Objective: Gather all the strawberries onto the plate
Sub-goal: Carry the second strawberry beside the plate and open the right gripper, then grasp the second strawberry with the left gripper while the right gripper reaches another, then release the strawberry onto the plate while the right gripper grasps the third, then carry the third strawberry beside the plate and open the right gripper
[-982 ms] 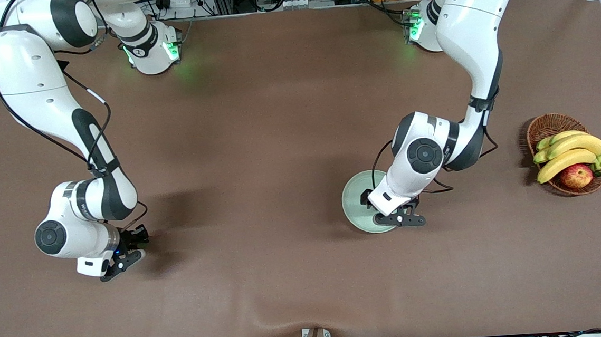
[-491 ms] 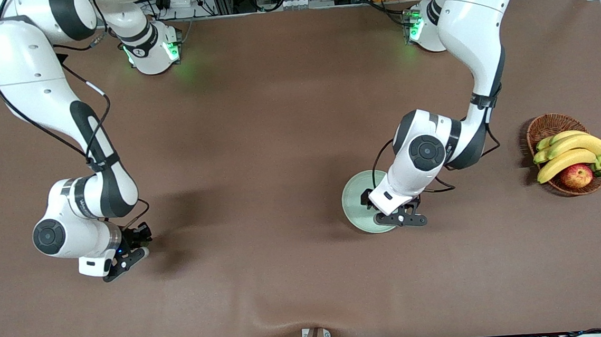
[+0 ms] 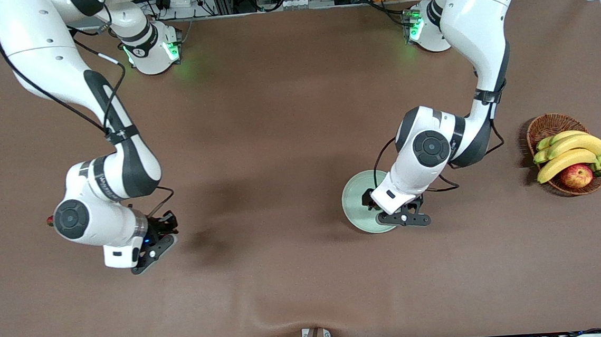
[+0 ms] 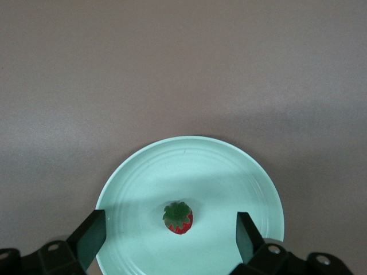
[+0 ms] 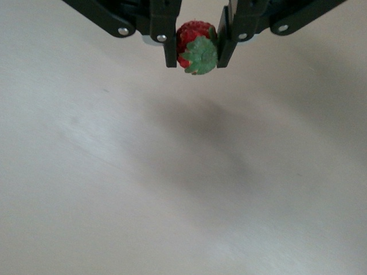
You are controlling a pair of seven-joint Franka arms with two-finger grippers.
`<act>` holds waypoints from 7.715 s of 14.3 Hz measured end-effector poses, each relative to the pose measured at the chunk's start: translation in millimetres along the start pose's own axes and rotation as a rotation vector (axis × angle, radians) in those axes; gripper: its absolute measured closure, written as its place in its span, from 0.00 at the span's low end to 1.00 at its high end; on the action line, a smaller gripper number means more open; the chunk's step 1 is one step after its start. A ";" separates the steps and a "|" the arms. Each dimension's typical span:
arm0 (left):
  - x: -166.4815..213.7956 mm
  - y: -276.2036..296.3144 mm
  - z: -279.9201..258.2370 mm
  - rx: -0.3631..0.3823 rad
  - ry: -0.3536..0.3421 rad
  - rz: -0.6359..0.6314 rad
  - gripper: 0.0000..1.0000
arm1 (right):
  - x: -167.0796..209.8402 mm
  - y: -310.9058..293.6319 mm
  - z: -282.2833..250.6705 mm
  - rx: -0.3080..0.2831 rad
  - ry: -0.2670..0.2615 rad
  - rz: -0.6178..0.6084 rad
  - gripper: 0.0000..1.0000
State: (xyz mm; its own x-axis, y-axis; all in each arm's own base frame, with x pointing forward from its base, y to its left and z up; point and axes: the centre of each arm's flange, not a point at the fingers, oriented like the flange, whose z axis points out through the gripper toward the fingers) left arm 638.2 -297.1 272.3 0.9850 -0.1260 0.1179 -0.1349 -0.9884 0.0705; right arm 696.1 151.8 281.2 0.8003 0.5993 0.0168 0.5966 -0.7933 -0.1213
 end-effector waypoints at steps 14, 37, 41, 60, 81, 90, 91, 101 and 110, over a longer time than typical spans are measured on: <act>0.5 1.8 -4.4 -0.003 0.006 0.002 0.00 | 82.2 -241.7 60.4 0.062 0.135 0.386 0.68; -8.6 70.6 -18.9 -0.078 0.019 -0.042 0.00 | 76.4 -127.3 -18.5 0.048 0.164 0.631 0.00; -20.6 118.7 -1.3 -0.096 0.023 -0.031 0.00 | 4.0 20.3 -69.0 0.044 0.092 0.766 0.00; -61.9 213.4 83.5 -0.258 0.293 0.073 0.15 | -321.8 281.8 39.5 -0.143 0.019 0.486 0.00; -79.1 227.9 111.9 -0.243 0.331 0.190 0.69 | -329.3 283.5 39.9 -0.151 0.026 0.431 0.70; -37.1 196.5 64.2 -0.193 0.299 0.136 0.69 | -216.9 193.6 -70.7 -0.181 0.045 0.190 0.70; -31.9 190.9 53.0 -0.178 0.277 0.128 0.69 | -205.7 182.8 -74.6 -0.178 0.053 0.169 0.70; -27.4 64.0 36.1 -0.031 0.108 0.177 0.69 | -99.0 55.6 -63.4 -0.051 0.120 0.166 0.70; -44.9 39.0 56.9 -0.008 0.047 0.163 0.66 | -10.8 -135.4 -39.9 0.066 0.121 0.297 0.70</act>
State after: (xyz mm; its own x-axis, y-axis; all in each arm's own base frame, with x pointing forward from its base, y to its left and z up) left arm 594.9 -334.9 213.3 0.9438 -0.2805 0.1747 -0.2937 -0.9544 0.0542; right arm 609.1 248.5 337.0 0.9424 0.3224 0.0888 0.3340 -0.9205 -0.2027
